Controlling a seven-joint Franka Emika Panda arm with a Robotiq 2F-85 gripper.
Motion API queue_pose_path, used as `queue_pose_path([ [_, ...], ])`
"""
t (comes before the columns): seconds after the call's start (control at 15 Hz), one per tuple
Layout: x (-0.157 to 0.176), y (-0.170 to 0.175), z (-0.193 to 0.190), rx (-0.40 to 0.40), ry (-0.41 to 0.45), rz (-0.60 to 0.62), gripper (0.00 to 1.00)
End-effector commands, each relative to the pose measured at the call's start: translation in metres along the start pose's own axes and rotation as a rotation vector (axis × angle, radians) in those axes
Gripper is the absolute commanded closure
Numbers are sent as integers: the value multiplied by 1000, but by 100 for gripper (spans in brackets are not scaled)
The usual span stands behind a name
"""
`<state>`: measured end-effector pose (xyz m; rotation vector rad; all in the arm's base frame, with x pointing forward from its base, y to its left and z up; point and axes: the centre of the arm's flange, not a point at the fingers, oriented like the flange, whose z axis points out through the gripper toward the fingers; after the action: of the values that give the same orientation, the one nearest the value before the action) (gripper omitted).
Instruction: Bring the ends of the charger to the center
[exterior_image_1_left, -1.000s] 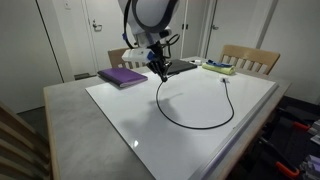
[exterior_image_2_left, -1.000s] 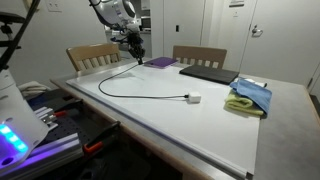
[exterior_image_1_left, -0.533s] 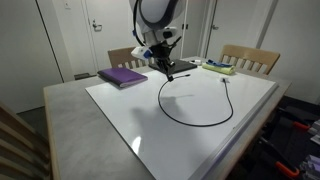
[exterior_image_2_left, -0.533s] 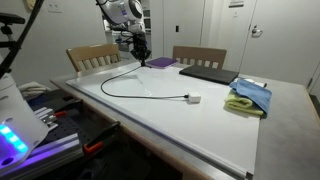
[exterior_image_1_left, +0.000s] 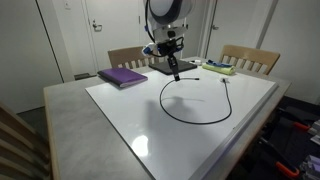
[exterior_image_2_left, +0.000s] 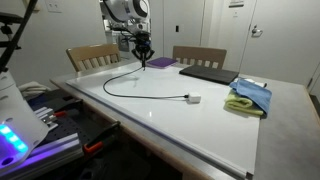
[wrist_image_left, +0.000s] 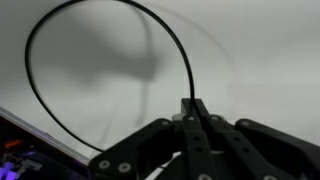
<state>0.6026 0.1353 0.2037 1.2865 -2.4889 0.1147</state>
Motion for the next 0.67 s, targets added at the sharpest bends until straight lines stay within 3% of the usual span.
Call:
queue_pose_path([
  [0.0,38,14,5,-50,-68,162,99],
  [0.2,56,19,15,-74,-96,277,99],
  [0.6,88,12,42,-135,-233,515,99],
])
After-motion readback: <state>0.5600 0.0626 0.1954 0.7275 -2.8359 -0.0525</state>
